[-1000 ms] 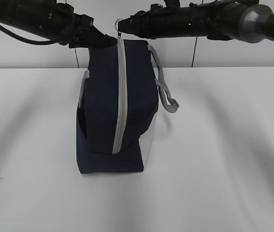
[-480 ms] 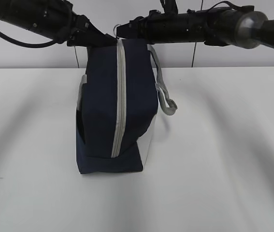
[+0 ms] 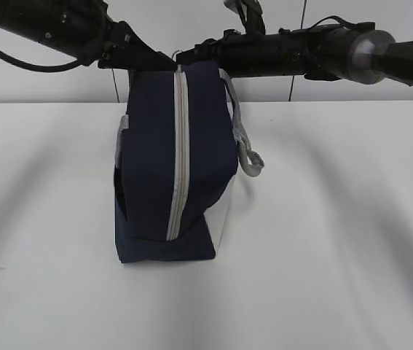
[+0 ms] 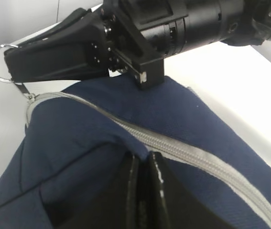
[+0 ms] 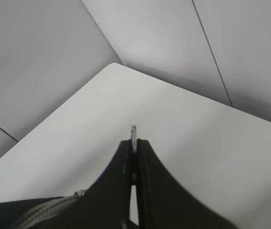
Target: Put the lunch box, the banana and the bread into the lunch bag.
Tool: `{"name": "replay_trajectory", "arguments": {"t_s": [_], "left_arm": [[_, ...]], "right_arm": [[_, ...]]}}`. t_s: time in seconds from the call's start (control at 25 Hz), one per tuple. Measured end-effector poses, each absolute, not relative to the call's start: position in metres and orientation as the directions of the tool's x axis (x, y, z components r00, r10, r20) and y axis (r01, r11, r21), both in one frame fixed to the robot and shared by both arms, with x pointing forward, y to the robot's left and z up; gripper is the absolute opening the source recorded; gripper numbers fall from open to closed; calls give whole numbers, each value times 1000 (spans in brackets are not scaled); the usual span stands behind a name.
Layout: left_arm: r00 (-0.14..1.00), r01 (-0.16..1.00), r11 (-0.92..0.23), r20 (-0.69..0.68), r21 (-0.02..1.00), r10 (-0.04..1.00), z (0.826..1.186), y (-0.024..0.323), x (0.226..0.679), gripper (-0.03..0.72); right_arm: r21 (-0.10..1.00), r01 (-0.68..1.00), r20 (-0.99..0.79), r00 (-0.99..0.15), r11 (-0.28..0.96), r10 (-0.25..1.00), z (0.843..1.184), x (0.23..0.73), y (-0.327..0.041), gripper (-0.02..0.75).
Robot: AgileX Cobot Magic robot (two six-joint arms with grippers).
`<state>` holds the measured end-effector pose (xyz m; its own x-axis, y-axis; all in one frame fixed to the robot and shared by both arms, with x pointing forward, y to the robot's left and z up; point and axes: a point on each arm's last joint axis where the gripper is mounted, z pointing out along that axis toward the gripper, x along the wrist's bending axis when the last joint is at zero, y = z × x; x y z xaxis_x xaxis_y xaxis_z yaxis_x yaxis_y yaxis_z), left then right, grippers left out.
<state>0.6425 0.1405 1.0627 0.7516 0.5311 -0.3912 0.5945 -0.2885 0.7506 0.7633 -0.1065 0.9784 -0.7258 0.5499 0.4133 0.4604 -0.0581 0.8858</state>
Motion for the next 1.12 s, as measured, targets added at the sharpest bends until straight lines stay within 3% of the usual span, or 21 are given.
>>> {"name": "replay_trajectory", "arguments": {"t_s": [0.28,0.4,0.48,0.72,0.8,0.92,1.12], "left_arm": [[749,593,-283,-386,754,539,1063,141,644,0],[738,599,-271,-388,754,551,1063,141,645,0],[728,606,-258,-395,752,560,1063,141,646,0],[680,632,-196,-414,750,606,1064,142,650,0],[661,639,-174,-420,749,622,1065,143,652,8],[637,634,-143,-410,760,653,1065,145,656,74],[568,635,-49,-424,771,705,1068,160,667,367]], "right_arm": [[876,477,431,-716,-66,550,978,763,-107,6],[877,477,427,-718,-58,550,980,765,-111,43],[885,464,406,-732,-37,547,985,767,-115,122],[904,425,338,-780,49,527,1022,765,-120,456],[909,416,344,-799,39,493,1042,760,-119,505],[918,395,339,-831,40,441,1070,749,-118,526],[916,397,349,-863,64,366,1093,733,-117,532]]}}
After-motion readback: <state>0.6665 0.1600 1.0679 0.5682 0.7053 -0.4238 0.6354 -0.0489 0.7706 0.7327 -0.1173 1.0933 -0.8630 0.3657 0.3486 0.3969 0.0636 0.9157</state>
